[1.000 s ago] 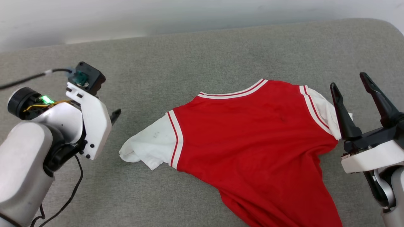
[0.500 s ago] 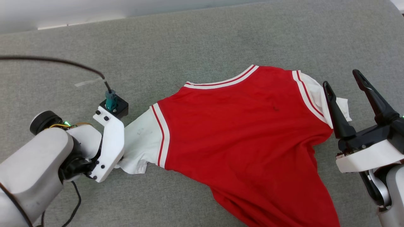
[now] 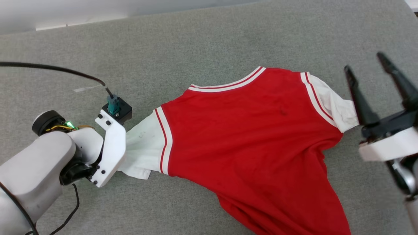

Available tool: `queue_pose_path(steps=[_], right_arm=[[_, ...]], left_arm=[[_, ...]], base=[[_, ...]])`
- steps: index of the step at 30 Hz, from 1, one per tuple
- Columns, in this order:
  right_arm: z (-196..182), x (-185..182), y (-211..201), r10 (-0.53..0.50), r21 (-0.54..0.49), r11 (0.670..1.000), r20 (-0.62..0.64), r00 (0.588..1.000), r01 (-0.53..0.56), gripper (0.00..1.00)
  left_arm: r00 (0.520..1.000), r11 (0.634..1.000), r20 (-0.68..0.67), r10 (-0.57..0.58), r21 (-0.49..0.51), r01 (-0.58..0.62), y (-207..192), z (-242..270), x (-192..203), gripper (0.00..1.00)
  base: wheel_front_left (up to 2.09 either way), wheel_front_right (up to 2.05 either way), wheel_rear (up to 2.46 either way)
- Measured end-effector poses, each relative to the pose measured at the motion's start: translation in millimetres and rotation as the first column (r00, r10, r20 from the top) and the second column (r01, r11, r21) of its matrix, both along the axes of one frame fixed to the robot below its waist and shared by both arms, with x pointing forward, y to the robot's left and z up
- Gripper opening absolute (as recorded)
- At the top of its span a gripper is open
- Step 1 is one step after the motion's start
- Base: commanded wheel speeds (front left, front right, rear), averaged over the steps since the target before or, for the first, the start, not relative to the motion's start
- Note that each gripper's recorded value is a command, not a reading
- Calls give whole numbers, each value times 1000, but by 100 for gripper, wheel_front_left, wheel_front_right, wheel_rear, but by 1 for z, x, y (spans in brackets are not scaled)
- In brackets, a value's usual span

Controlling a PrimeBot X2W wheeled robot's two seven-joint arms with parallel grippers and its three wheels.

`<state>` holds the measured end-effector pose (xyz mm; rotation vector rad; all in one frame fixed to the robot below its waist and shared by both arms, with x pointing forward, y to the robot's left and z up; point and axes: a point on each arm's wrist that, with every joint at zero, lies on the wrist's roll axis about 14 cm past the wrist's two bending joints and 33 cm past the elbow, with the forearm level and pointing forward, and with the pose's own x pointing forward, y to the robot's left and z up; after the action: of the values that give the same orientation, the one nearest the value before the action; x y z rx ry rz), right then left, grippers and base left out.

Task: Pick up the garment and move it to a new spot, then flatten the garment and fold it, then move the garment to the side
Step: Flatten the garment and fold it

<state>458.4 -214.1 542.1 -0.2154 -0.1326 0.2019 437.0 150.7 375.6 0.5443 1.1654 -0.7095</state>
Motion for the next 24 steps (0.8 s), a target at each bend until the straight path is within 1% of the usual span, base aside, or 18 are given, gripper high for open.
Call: queue_pose_path(steps=[4,6,8,10,11,13,15,16,19,22,24], right_arm=[[33,12,-7,16,-96,995,49,999,-11,100],[46,19,-7,33,-159,987,37,999,-26,100],[48,25,-9,35,-218,975,-28,999,-40,100],[36,29,-10,34,-258,963,-151,988,-72,100],[28,31,-11,26,-278,956,-224,974,-90,100],[6,28,-15,4,-309,941,-392,920,-136,100],[-14,22,-21,-27,-319,931,-545,838,-178,100],[-21,19,-24,-42,-326,925,-602,798,-197,100],[-39,15,-37,-110,-350,909,-725,679,-226,100],[-60,16,-46,-154,-330,917,-810,566,-223,100],[-75,17,-51,-176,-322,921,-847,502,-219,100]], left_arm=[[998,998,67,19,-62,-15,-6,13,7,0],[995,996,102,22,-83,-14,-6,23,9,0],[989,995,148,22,-102,-6,-7,35,14,0],[985,993,174,21,-122,1,-9,44,14,0],[982,992,186,18,-128,6,-9,47,14,0],[978,989,206,18,-145,13,-11,53,13,0],[973,987,229,14,-156,23,-12,60,14,0],[971,987,240,11,-160,29,-13,63,15,0],[968,985,250,8,-168,35,-15,64,16,0],[963,984,268,2,-171,46,-17,65,21,0],[962,983,272,4,-178,47,-17,63,24,0]], base=[[0,0,0],[0,0,0],[0,0,0],[0,0,0],[0,0,0],[0,0,0],[0,0,0],[0,0,0],[0,0,0],[0,0,0],[0,0,0]])
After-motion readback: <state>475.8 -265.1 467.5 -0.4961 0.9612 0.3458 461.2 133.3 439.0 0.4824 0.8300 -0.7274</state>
